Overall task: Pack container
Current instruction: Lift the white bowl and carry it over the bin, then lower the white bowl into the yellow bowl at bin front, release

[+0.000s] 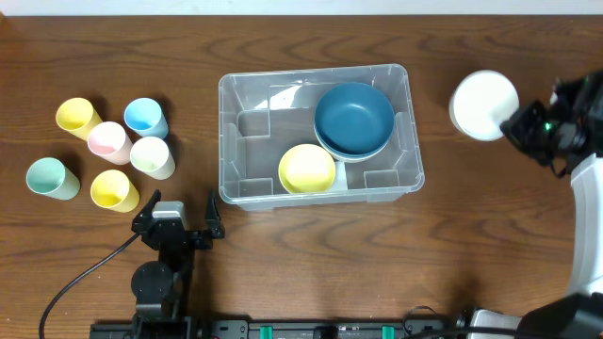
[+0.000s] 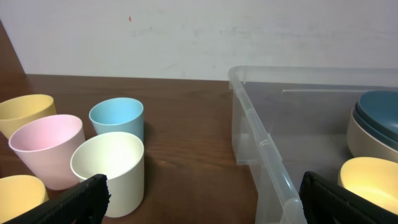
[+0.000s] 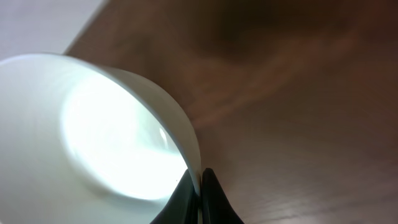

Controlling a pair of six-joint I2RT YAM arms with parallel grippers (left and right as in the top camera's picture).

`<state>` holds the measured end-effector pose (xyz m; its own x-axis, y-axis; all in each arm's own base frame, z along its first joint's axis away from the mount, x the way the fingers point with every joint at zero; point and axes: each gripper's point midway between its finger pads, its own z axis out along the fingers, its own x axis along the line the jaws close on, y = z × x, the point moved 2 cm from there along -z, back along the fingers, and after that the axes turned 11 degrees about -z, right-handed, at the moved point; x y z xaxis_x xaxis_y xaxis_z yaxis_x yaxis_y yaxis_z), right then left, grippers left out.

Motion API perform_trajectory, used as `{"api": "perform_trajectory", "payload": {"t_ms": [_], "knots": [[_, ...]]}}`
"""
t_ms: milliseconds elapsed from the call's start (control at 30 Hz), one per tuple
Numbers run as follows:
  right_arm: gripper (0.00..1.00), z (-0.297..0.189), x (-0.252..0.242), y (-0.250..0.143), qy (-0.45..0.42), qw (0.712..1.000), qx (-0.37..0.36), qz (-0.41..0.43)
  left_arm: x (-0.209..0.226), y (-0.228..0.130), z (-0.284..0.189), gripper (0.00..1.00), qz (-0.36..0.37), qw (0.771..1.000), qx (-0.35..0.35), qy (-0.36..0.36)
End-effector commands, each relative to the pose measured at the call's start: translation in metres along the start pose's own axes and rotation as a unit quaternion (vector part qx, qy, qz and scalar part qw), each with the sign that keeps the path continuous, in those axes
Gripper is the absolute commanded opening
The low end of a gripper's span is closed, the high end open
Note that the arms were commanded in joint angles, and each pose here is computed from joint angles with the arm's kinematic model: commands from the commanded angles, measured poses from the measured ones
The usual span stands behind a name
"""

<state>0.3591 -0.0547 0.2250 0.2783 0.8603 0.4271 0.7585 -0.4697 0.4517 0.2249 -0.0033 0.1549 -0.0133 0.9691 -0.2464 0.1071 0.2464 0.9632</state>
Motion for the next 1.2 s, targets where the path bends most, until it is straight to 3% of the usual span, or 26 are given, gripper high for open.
{"api": "perform_trajectory", "payload": {"t_ms": [0, 167, 433, 833, 1167], "knots": [[0.01, -0.015, 0.057, 0.003, 0.055, 0.993, -0.005, -0.104, 0.005, -0.014, 0.001, 0.98, 0.007, 1.0, 0.022, 0.009], [0.02, -0.009, 0.131, -0.03, 0.104, 0.974, 0.019, -0.201, 0.005, -0.014, 0.001, 0.98, 0.007, 1.0, 0.022, 0.009], [0.05, 0.024, 0.201, -0.1, 0.079, 0.948, 0.054, -0.303, 0.005, -0.014, 0.001, 0.98, 0.007, 1.0, 0.022, 0.009], [0.02, 0.107, 0.211, -0.172, 0.034, 0.923, 0.159, -0.348, 0.005, -0.014, 0.001, 0.98, 0.007, 1.0, 0.022, 0.009], [0.01, 0.123, 0.211, -0.196, 0.025, 0.912, 0.188, -0.363, 0.005, -0.014, 0.001, 0.98, 0.007, 1.0, 0.022, 0.009]]}}
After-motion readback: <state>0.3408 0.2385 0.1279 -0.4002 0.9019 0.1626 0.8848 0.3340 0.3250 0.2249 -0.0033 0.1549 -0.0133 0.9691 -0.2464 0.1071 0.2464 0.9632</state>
